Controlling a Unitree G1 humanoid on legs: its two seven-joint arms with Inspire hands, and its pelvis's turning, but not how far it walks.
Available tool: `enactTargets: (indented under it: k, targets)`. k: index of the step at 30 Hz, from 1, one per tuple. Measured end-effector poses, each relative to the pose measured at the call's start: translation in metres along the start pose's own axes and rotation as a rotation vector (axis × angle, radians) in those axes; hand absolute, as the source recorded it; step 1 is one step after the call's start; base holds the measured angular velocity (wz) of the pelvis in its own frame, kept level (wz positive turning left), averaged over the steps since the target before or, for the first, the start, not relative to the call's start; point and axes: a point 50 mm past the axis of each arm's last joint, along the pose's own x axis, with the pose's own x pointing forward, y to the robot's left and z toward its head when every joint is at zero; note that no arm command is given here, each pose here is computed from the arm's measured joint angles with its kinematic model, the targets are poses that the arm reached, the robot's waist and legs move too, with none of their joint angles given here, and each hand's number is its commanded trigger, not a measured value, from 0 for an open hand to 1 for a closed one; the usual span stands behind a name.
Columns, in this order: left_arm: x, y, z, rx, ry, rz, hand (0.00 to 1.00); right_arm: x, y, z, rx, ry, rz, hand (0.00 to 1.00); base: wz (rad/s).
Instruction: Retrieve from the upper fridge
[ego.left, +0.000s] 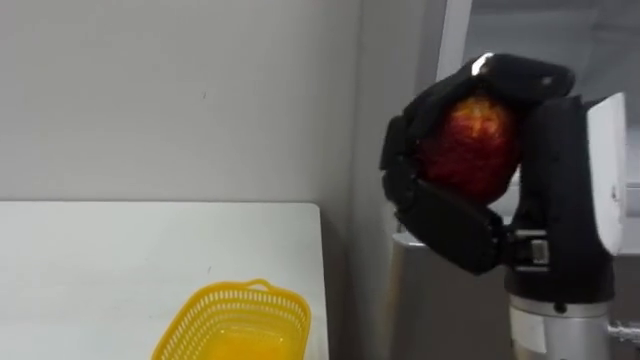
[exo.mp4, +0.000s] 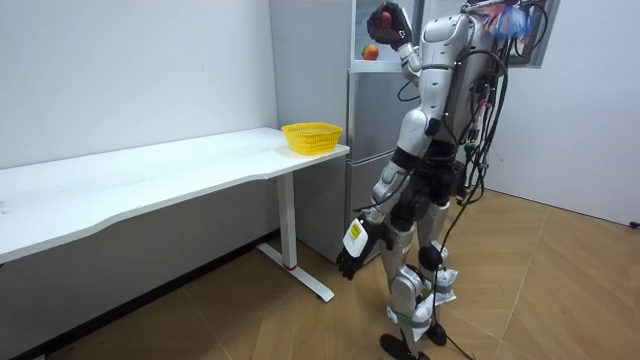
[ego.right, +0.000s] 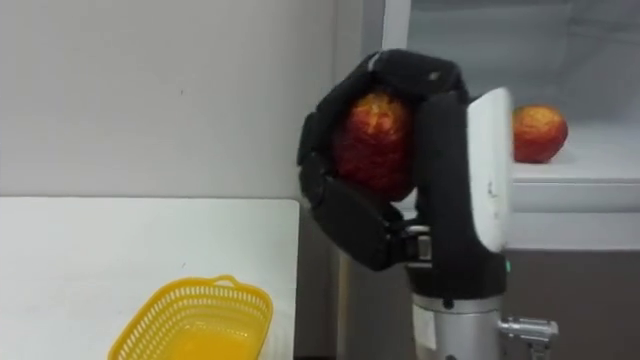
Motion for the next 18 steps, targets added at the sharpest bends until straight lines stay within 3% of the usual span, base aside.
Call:
enactTargets:
  k: [6, 18]
  targets:
    - [0.001, 0.006, 0.006, 0.019, -0.029, -0.008, 0.00, -0.010, 0.021, 0.000, -0.026, -0.035, 0.182, 1.00, 0.05]
    - [0.000, 0.010, -0.001, 0.054, -0.002, -0.015, 0.00, -0.020, 0.048, -0.032, -0.149, 0.042, 0.357, 1.00, 0.12]
